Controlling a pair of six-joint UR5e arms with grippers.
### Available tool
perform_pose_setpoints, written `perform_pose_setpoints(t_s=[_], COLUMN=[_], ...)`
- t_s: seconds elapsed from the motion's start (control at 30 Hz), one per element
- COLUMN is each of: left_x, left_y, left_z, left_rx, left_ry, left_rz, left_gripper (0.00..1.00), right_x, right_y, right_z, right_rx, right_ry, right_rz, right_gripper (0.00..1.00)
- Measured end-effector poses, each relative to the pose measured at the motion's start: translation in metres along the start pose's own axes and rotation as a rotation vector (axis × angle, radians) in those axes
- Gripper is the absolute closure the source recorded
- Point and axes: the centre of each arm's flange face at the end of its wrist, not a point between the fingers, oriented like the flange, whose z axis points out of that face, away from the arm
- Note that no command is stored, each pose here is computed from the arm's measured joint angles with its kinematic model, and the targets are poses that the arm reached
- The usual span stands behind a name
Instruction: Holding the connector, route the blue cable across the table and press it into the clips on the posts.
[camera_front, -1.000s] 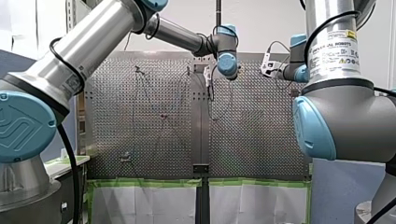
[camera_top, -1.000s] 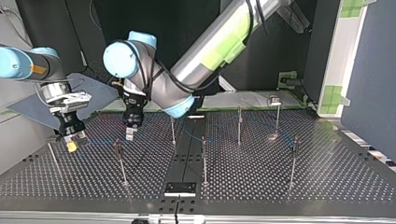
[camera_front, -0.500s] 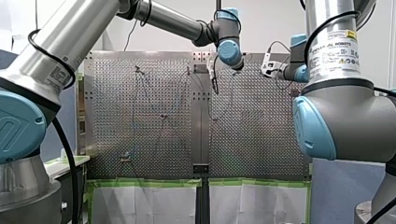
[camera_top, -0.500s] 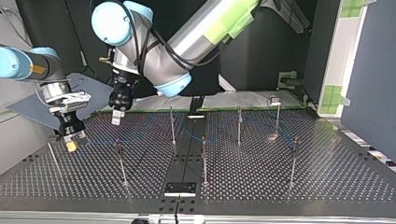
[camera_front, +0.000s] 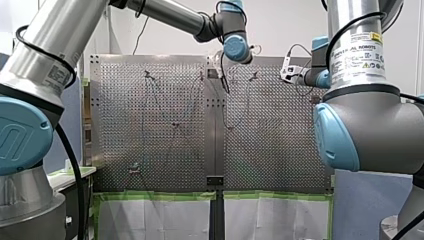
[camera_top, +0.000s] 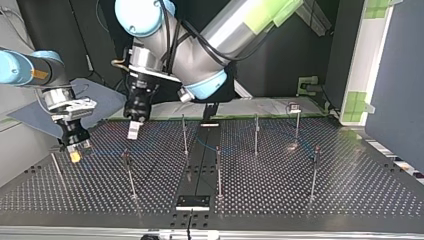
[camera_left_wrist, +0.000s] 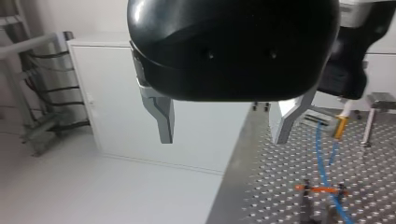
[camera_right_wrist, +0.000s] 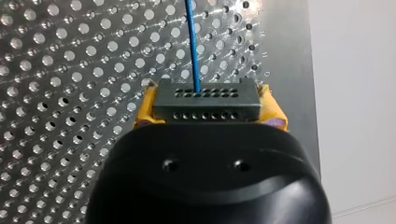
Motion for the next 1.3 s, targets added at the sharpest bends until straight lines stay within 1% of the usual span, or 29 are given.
perform_pose_setpoints(t_s=[0.27, 0.5, 0.87, 1.1, 1.2, 1.3], left_x=[-0.022, -0.041, -0.074, -0.09, -0.096, -0.093], left_y=[0.005, 0.011, 0.023, 0.038, 0.044, 0.05], left_z=[-0.014, -0.027, -0.055, -0.063, -0.066, -0.069], left_rx=[0.009, 0.019, 0.033, 0.021, 0.026, 0.032], left_ry=[-0.054, -0.104, -0.196, -0.249, -0.27, -0.281], left_rz=[-0.028, -0.059, -0.104, -0.134, -0.142, -0.144], left_gripper=[0.0, 0.0, 0.0, 0.0, 0.0, 0.0], right_x=[0.0, -0.001, -0.001, -0.001, -0.001, -0.001], right_y=[0.0, -0.002, -0.004, -0.006, -0.006, -0.006], right_z=[0.0, 0.001, 0.001, 0.002, 0.002, 0.002], right_rx=[0.0, 0.004, 0.007, 0.009, 0.009, 0.01], right_ry=[0.0, -0.001, -0.001, -0.001, -0.001, -0.002], right_rz=[0.001, 0.0, -0.001, 0.0, 0.0, -0.001], right_gripper=[1.0, 1.0, 1.0, 1.0, 1.0, 1.0])
